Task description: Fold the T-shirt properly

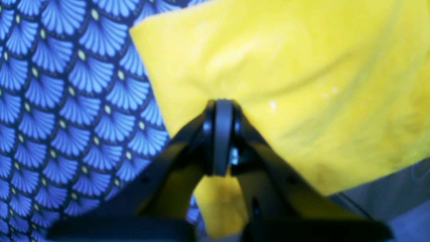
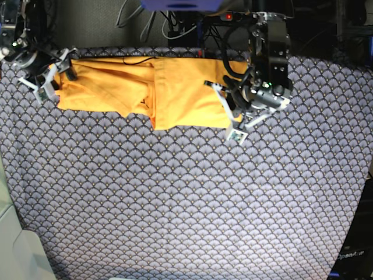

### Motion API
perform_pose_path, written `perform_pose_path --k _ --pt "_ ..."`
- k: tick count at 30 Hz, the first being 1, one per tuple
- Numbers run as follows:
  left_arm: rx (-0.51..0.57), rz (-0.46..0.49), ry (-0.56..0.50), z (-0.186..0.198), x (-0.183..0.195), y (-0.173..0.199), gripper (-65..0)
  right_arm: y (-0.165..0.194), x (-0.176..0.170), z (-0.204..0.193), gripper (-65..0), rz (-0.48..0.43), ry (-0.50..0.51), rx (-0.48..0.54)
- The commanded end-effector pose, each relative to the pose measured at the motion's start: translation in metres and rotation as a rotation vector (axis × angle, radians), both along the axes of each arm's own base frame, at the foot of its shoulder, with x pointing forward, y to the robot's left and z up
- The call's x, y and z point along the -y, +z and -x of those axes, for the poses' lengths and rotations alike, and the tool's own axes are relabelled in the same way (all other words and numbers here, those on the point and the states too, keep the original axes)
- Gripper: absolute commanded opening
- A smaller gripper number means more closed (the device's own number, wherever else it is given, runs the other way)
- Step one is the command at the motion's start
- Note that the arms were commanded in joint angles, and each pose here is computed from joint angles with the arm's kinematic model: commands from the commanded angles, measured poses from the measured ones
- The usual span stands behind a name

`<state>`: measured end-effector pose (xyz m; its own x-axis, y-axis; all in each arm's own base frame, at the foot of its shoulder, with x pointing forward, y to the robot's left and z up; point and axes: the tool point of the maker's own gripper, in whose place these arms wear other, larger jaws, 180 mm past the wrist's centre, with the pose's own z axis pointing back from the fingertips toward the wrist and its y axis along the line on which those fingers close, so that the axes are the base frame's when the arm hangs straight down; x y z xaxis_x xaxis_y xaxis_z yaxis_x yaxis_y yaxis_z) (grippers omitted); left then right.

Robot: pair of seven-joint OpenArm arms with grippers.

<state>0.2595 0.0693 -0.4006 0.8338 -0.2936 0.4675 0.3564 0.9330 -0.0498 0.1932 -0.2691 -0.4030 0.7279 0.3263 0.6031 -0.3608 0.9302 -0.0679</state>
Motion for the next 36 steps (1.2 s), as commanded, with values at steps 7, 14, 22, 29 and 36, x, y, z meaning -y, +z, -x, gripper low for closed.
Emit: perform_pose_path --k 7,14,22,29,36 --pt "0.066 0.029 -0.003 -0.012 0.006 0.01 -65.0 0.047 0.035 -0.013 -28.7 0.133 -0.077 0.053" --pt "0.068 0.029 0.001 -0.012 0.005 0.01 -65.0 0.046 0.02 -0.007 -28.6 0.044 -0.083 -0.015" --pt "0.068 0.002 -0.008 -0.011 -0.004 0.011 -65.0 0.036 0.019 -0.019 -22.2 -0.053 -0.123 -0.066" --pt "0.068 -0.016 -0.003 -0.012 -0.013 0.01 -65.0 0.008 0.03 -0.022 -22.0 -0.175 -0.194 -0.176" --pt "0.071 -0.024 -0.004 -0.012 -0.016 0.01 -65.0 0.009 0.017 -0.018 -22.3 -0.287 -0.185 -0.197"
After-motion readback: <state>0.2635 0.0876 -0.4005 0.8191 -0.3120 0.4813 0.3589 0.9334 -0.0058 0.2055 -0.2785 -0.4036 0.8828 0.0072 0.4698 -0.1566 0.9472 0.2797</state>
